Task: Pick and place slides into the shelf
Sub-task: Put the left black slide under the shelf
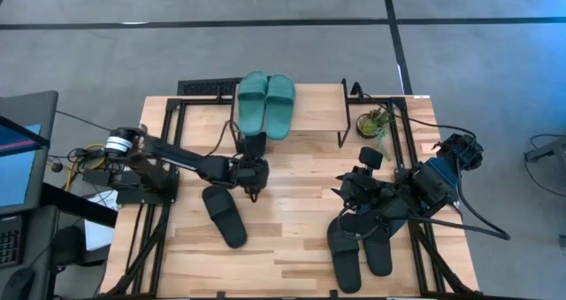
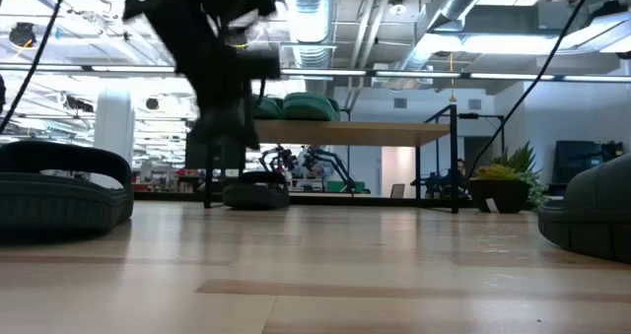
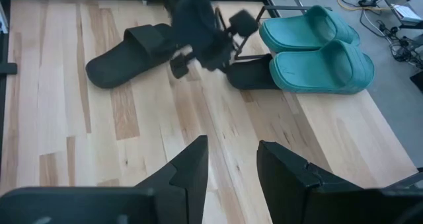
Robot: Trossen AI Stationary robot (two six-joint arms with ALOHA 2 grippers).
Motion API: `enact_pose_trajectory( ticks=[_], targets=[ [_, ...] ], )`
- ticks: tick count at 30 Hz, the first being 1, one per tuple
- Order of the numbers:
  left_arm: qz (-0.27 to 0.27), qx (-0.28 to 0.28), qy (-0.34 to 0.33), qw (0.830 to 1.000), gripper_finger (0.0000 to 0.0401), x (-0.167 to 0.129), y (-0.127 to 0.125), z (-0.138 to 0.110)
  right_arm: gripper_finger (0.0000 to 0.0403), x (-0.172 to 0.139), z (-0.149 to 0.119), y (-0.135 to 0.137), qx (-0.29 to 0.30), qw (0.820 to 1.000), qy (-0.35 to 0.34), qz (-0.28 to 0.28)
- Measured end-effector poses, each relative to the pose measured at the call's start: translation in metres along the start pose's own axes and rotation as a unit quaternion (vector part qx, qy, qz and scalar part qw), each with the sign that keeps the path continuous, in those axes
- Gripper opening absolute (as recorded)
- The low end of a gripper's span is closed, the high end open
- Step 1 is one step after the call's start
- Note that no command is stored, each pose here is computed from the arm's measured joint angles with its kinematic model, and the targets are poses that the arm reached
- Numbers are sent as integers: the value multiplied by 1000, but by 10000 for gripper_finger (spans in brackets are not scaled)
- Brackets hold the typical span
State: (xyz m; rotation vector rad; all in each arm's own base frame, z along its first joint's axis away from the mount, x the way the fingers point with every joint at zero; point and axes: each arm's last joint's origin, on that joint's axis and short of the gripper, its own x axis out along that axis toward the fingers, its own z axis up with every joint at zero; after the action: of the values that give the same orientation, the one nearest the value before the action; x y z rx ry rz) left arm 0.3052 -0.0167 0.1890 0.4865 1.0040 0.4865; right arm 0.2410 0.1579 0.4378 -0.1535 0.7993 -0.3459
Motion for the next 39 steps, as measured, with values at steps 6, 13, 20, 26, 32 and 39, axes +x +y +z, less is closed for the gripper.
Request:
enact_pose_trajectory(
  ticks=[6,13,20,26,32,39],
  targets=[
    [19,3,-62,998,0,-68,24,19,118,0,0,0,0,1000,0,0],
    [-30,-68,-132,988,0,-145,45,2,118,0,0,0,0,1000,0,0],
    [-92,-95,-131,982,0,-184,33,-28,118,1,0,-1,1,1000,0,-1],
    [-132,-77,-131,980,0,-199,1,-45,118,4,2,-4,7,1000,2,-7],
    [-147,-101,-123,976,0,-205,-24,-60,118,8,8,-6,6,1000,-7,-2],
    [-137,-165,-171,962,0,-222,-24,-71,118,54,27,21,-104,995,-7,1]
  ],
)
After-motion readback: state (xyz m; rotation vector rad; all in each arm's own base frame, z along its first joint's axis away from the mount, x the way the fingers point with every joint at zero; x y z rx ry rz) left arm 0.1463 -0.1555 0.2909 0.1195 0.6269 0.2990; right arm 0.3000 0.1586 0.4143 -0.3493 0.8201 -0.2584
